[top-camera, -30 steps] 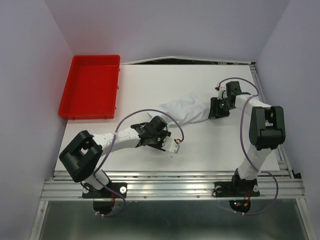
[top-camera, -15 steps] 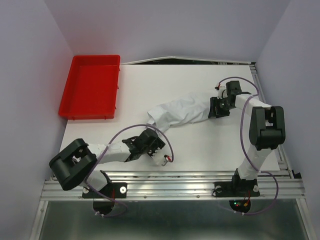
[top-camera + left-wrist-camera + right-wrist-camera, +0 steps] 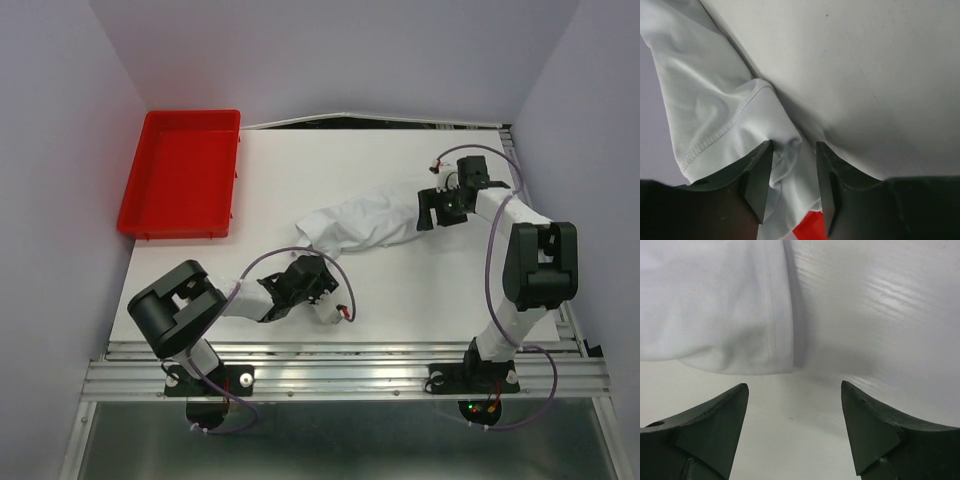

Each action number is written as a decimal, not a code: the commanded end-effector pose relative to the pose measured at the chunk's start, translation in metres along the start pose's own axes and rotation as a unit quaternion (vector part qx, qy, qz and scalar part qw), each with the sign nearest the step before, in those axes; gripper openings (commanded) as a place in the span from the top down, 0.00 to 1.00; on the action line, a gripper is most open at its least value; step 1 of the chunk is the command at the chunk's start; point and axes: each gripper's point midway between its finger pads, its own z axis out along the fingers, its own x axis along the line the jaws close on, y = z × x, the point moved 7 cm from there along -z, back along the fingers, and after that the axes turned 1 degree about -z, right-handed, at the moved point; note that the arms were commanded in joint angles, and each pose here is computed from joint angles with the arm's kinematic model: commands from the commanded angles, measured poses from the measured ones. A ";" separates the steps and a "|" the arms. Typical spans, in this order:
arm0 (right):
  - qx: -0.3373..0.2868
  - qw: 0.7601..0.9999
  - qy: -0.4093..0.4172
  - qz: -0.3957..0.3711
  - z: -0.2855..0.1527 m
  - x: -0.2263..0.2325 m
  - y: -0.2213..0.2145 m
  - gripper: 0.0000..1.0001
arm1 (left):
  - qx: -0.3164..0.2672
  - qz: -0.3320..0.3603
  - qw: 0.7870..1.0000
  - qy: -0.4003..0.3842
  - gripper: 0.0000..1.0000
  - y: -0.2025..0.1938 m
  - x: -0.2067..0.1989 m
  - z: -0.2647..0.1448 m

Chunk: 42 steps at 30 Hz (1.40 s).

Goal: Fold and stack the skirts
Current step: Flatten the skirt out

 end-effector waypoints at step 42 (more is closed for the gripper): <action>-0.261 0.748 0.088 -0.604 0.014 0.019 -0.023 0.35 | -0.268 -0.719 0.632 -0.111 1.00 -0.113 0.140 -0.027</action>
